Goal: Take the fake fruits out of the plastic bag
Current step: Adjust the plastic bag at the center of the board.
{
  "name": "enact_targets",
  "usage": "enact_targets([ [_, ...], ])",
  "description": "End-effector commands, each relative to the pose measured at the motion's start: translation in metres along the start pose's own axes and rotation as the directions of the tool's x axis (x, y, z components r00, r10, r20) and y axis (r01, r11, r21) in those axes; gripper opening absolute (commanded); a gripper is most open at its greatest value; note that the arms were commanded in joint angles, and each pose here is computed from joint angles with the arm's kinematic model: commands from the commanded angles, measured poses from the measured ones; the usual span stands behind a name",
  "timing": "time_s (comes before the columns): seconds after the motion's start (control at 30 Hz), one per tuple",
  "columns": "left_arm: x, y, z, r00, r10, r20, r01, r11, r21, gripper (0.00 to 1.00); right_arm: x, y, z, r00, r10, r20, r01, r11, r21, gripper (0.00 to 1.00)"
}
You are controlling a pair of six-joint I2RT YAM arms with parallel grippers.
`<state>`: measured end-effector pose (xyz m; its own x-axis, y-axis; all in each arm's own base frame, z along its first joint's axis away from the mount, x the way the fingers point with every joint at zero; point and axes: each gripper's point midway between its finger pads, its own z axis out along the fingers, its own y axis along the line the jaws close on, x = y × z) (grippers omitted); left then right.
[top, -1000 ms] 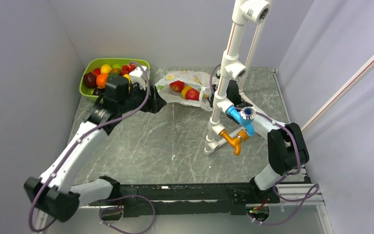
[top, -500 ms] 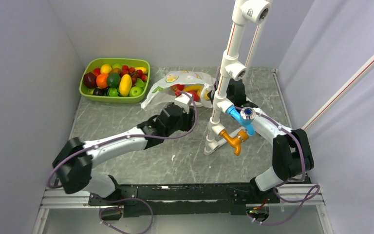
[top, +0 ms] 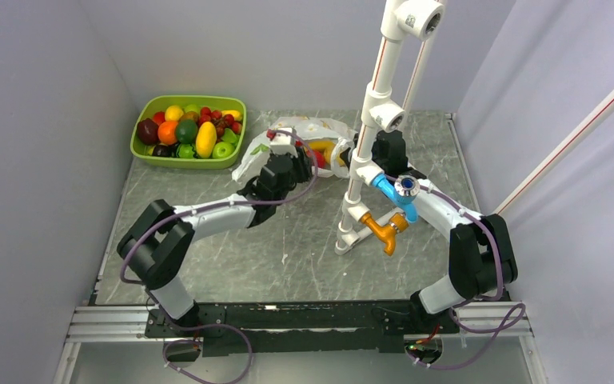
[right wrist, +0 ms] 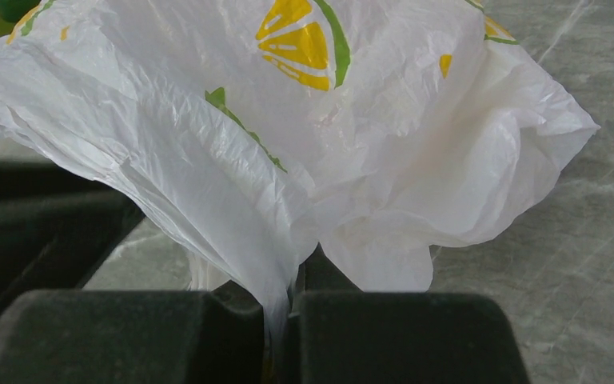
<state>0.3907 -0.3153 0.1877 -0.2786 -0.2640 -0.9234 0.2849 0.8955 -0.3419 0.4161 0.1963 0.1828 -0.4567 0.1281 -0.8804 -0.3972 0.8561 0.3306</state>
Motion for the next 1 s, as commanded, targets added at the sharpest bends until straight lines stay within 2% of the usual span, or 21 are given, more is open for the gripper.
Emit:
enact_targets([
  [0.0, -0.035, -0.016, 0.034, 0.991, -0.116, 0.06, 0.11, 0.989, 0.1, 0.45, -0.02, 0.01, -0.002, 0.998, -0.007, 0.064, 0.01, 0.999, -0.04, 0.0],
  [0.1, -0.014, -0.005, 0.057, 0.989, -0.137, -0.054, 0.14, 0.988, 0.06, 0.43, -0.02, 0.01, -0.002, 0.998, -0.007, 0.063, 0.01, 0.999, -0.042, 0.0],
  [0.2, 0.015, 0.001, 0.059, 0.959, -0.208, -0.192, 0.225, 0.972, 0.07, 0.41, -0.019, 0.009, -0.002, 0.998, -0.007, 0.063, 0.009, 0.999, -0.041, 0.0],
  [0.27, 0.043, 0.011, 0.049, 0.936, -0.242, -0.256, 0.262, 0.964, 0.045, 0.43, -0.018, 0.009, 0.0, 0.998, -0.004, 0.061, 0.007, 0.999, -0.045, 0.0],
  [0.37, 0.071, 0.017, 0.032, 0.918, -0.264, -0.296, 0.296, 0.953, 0.066, 0.48, -0.015, 0.012, 0.002, 0.998, 0.011, 0.056, -0.008, 0.998, -0.066, 0.0],
  [0.47, 0.099, 0.025, 0.015, 0.904, -0.233, -0.358, 0.273, 0.96, 0.064, 0.51, -0.01, 0.016, -0.003, 0.995, 0.088, 0.055, -0.084, 0.993, -0.077, 0.0],
  [0.6, 0.122, 0.045, -0.006, 0.9, -0.19, -0.392, 0.22, 0.975, 0.033, 0.53, -0.002, 0.016, -0.015, 0.981, 0.17, 0.089, -0.164, 0.984, -0.077, 0.0],
  [0.77, 0.134, 0.059, -0.025, 0.901, -0.099, -0.422, 0.105, 0.994, -0.009, 0.58, 0.007, 0.002, -0.033, 0.977, 0.176, 0.124, -0.178, 0.984, 0.003, 0.0],
  [0.83, 0.131, 0.051, -0.027, 0.905, -0.08, -0.419, 0.107, 0.993, 0.043, 0.62, 0.018, 0.0, -0.036, 0.978, 0.176, 0.113, -0.178, 0.984, 0.007, 0.0],
  [0.97, 0.095, 0.022, -0.02, 0.94, -0.092, -0.33, 0.152, 0.975, 0.161, 0.7, 0.026, 0.005, -0.037, 0.981, 0.164, 0.107, -0.16, 0.986, -0.043, 0.0],
])
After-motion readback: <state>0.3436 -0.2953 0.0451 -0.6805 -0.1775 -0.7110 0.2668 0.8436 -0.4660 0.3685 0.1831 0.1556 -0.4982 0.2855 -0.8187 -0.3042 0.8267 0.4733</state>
